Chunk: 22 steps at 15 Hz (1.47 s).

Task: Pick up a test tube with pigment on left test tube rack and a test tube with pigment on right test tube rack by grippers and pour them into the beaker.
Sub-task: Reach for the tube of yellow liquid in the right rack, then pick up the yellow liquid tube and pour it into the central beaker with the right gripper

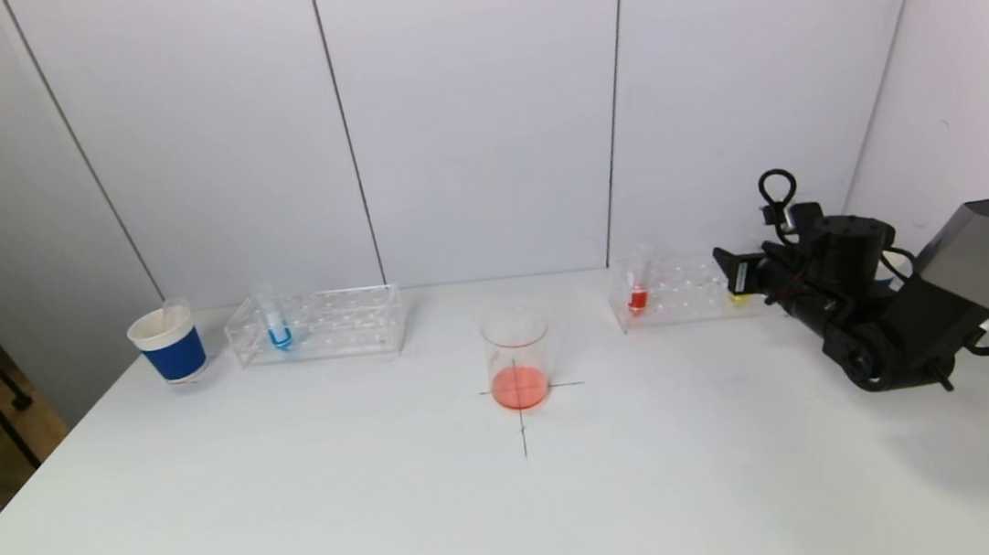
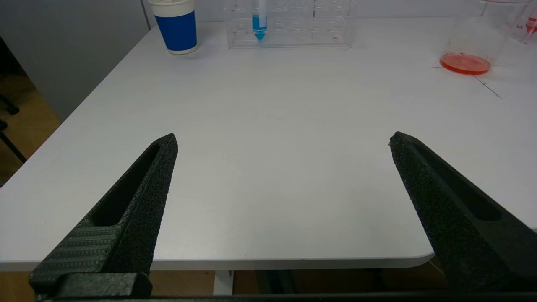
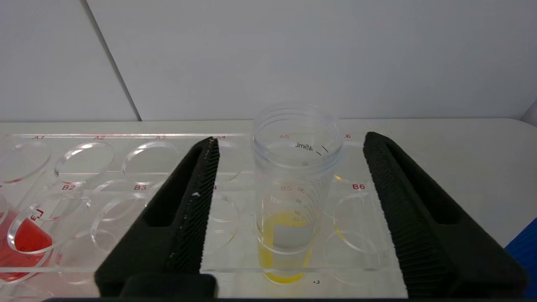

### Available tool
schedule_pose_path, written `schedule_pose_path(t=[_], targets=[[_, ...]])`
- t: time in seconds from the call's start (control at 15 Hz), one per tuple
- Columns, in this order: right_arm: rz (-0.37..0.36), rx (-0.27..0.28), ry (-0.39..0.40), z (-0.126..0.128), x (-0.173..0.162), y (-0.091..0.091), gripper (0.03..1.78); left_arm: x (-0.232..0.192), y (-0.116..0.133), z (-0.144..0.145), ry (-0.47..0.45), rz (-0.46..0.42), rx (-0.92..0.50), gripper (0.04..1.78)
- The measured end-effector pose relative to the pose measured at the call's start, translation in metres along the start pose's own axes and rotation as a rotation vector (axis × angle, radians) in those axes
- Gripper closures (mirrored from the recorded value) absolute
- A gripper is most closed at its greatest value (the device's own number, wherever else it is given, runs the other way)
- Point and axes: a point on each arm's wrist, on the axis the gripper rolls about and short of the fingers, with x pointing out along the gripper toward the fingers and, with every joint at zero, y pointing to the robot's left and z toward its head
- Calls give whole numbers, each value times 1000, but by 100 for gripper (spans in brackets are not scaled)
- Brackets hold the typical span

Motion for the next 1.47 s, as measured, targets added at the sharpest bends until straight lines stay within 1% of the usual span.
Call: schedule_pose_path(t=[0.13,0.2,0.27,0.33,0.8,1.07,1.2,1.47], targets=[[0,0,0,0,0,0,107,0,0,0,0,0,0,6],[1,0,0,0,0,0,123,0,0,0,0,0,0,6],[1,0,0,0,0,0,131,0,0,0,0,0,0,6],[0,0,0,0,0,0,133,0,0,0,0,0,0,6],[0,-1,0,0,0,0,131,0,0,0,0,0,0,6],[-3,-16,0,5,-1,-1,131,0,0,0,0,0,0,6],[-6,-20,9,12,-1,-3,131,0,0,0,0,0,0,6],[-10,-23,9,41,-7,-4,131,0,0,0,0,0,0,6]])
